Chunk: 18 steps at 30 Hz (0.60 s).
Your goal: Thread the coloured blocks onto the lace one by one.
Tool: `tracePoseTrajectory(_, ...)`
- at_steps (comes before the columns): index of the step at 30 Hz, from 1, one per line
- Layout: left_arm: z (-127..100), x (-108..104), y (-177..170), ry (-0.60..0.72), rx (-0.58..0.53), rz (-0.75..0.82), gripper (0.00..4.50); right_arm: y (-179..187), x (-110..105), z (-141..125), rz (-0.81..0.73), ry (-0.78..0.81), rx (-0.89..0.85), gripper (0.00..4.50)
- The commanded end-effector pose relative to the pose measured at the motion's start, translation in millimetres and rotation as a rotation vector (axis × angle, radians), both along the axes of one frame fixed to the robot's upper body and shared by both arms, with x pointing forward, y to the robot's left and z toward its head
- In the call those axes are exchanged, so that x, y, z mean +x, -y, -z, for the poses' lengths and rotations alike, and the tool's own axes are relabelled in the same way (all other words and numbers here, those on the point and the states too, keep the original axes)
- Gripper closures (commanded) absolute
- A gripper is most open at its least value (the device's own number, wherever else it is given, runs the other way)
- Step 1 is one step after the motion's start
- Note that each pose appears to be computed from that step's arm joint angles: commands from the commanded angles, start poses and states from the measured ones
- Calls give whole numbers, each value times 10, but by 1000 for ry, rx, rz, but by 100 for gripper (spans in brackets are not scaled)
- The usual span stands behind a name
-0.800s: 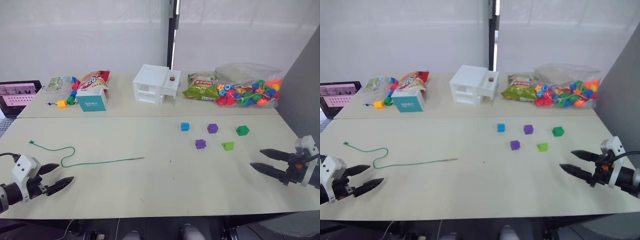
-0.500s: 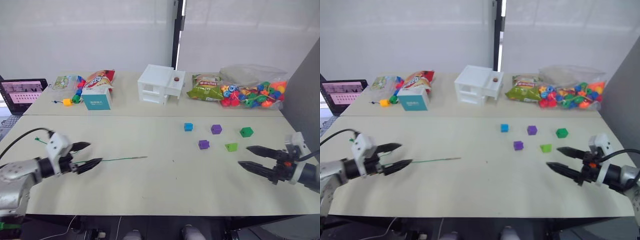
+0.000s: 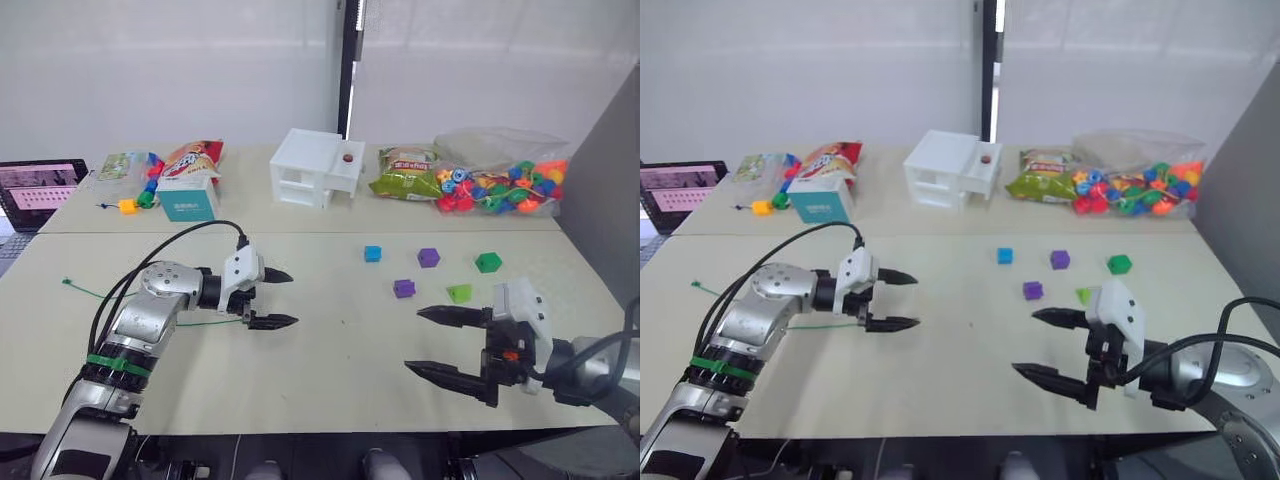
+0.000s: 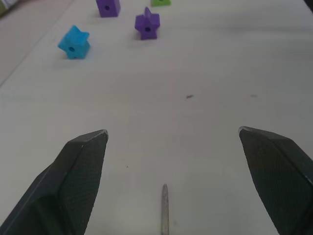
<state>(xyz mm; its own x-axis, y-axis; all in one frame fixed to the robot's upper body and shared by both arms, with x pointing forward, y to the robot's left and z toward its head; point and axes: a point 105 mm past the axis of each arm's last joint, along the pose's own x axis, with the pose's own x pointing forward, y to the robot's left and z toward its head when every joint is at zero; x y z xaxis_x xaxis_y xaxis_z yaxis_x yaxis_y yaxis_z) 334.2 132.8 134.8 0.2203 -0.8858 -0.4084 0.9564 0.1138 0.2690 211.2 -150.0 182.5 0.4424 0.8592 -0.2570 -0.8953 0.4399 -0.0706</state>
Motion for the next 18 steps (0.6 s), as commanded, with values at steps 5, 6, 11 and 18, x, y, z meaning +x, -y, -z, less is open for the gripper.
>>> tracePoseTrajectory(5, -26, 64, -311, 2, 85, 123, 0, -76, -74, -91, 35, 41, 11, 3)
tracePoseTrajectory(6, -20, 89, -343, 3, 87, 116, 0, -80, -74, -91, 39, 42, 11, 3)
tracePoseTrajectory(11, 124, 147, -329, -8, 105, 120, 0, -116, -41, -108, 51, 48, 20, 3)
tracePoseTrajectory(18, 204, 203, -399, -13, 126, 87, 0, -127, 15, -139, 62, 65, 16, 3)
